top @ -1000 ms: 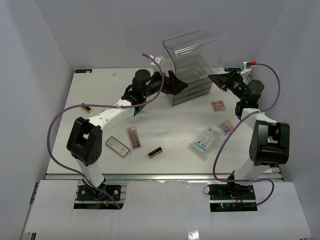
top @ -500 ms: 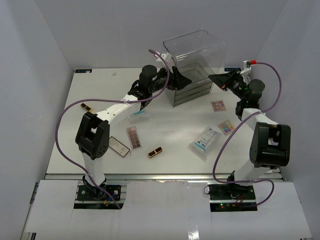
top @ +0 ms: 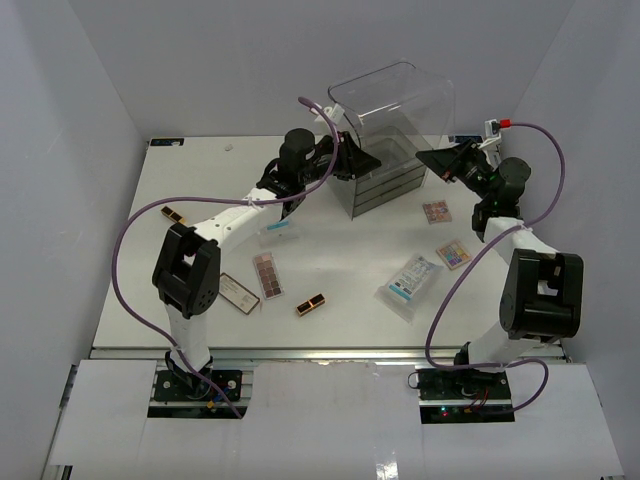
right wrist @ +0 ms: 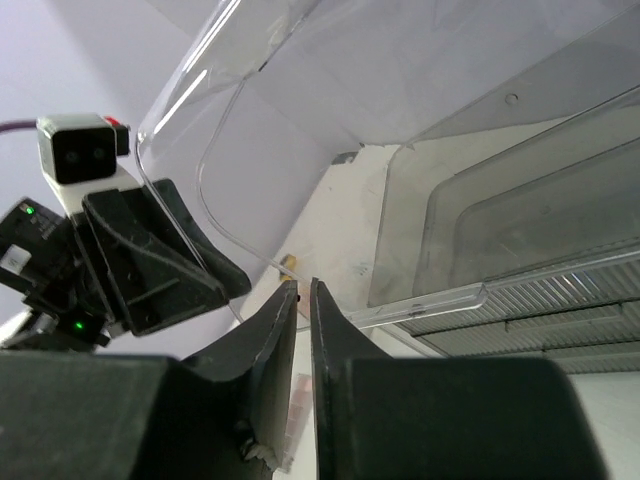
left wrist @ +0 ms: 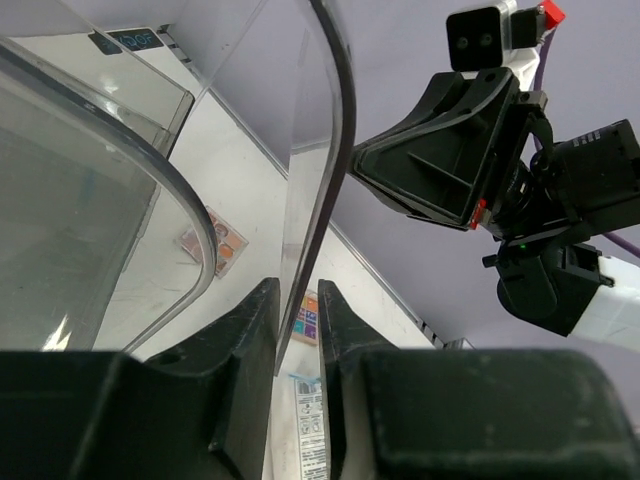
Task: Organize the makeup
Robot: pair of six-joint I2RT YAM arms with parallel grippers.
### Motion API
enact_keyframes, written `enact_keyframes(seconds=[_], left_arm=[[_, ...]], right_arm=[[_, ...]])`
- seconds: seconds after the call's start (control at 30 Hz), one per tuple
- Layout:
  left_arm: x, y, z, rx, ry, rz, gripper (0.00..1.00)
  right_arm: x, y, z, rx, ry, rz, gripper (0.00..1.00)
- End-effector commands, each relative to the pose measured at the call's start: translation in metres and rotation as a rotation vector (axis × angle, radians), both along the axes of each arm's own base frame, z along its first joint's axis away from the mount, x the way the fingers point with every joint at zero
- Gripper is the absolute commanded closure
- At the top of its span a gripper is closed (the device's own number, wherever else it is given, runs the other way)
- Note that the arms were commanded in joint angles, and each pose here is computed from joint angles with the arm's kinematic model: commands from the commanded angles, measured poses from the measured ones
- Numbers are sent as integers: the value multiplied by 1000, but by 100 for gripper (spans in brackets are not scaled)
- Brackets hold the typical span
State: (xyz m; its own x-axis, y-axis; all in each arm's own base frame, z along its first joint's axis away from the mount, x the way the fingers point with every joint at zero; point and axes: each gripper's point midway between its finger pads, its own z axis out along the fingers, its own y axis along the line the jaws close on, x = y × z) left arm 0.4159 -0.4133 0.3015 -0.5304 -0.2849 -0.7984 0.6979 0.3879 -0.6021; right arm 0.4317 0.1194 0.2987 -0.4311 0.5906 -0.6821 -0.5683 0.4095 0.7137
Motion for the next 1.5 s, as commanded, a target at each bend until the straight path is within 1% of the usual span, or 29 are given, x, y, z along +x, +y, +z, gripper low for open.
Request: enact_keyframes(seconds=[0.0,0.03,0.13,0.17,0.23,0.27,0.33,0.4,0.43,0.47,0.5,0.53,0.63,0.67,0.7,0.73,0.8,0.83,0.9,0.97,1.03,1.13,1.27,1.33,1.47], left_arm=[[-21,-6,56,-83,-70,-73,73],[-21,-6,58,-87,-69,-73,75],[-20,-4,68,-107,-65,-63,79],[-21,-2,73,-119,-61,-61,80],[-19,1,80,-143,-46,-55,84],[-18,3,84,-160,-34,-52,85],[-18,6,92,-189,-19,-51,86],[-14,12,99,-217,-8,-46,87],[-13,14,102,-235,9,-46,87],[-12,15,104,-247,18,-46,87],[-10,17,107,-255,18,-47,87],[-9,19,110,-267,28,-51,87],[-5,21,114,-289,53,-63,87],[-6,21,115,-293,62,-68,87],[-5,22,115,-301,70,-70,87],[-3,24,116,-308,76,-72,87],[-3,25,118,-315,79,-71,87],[-3,26,120,-317,78,-71,87],[-3,27,123,-324,81,-74,87],[-4,28,125,-330,87,-82,88],[-4,29,127,-333,88,-83,88],[-3,31,129,-335,85,-82,88],[-5,33,130,-338,93,-86,88],[-5,34,130,-338,94,-86,88],[-7,34,132,-341,95,-93,87]], right_arm=[[-29,4,17,-174,-191,46,80],[-33,4,12,-202,-191,57,79],[-46,5,3,-335,-262,87,76],[-50,4,-3,-389,-267,94,75],[-60,1,-23,-469,-221,119,73],[-65,0,-27,-514,-235,127,71],[-69,-5,-33,-643,-315,139,62],[-76,-9,-41,-735,-347,153,45],[-87,-11,-54,-781,-332,194,38],[-94,-12,-61,-831,-361,225,33],[-96,-14,-62,-906,-458,248,30],[-108,-14,-72,-993,-554,311,25],[-147,-18,-102,-1212,-834,500,16],[-157,-18,-110,-1216,-824,537,14],[-165,-22,-123,-1332,-976,596,12],[-173,-25,-134,-1418,-1105,657,11],[-180,-29,-145,-1474,-1162,723,12],[-181,-28,-150,-1492,-1213,761,14],[-191,-29,-162,-1490,-1254,870,16],[-203,-29,-175,-1452,-1250,975,18],[-207,-27,-185,-1437,-1236,1022,19],[-205,-24,-200,-1457,-1215,1028,21],[-202,-14,-219,-1486,-1229,1057,22],[-203,-12,-229,-1493,-1202,1075,23],[-192,-10,-243,-1542,-1196,1076,25]])
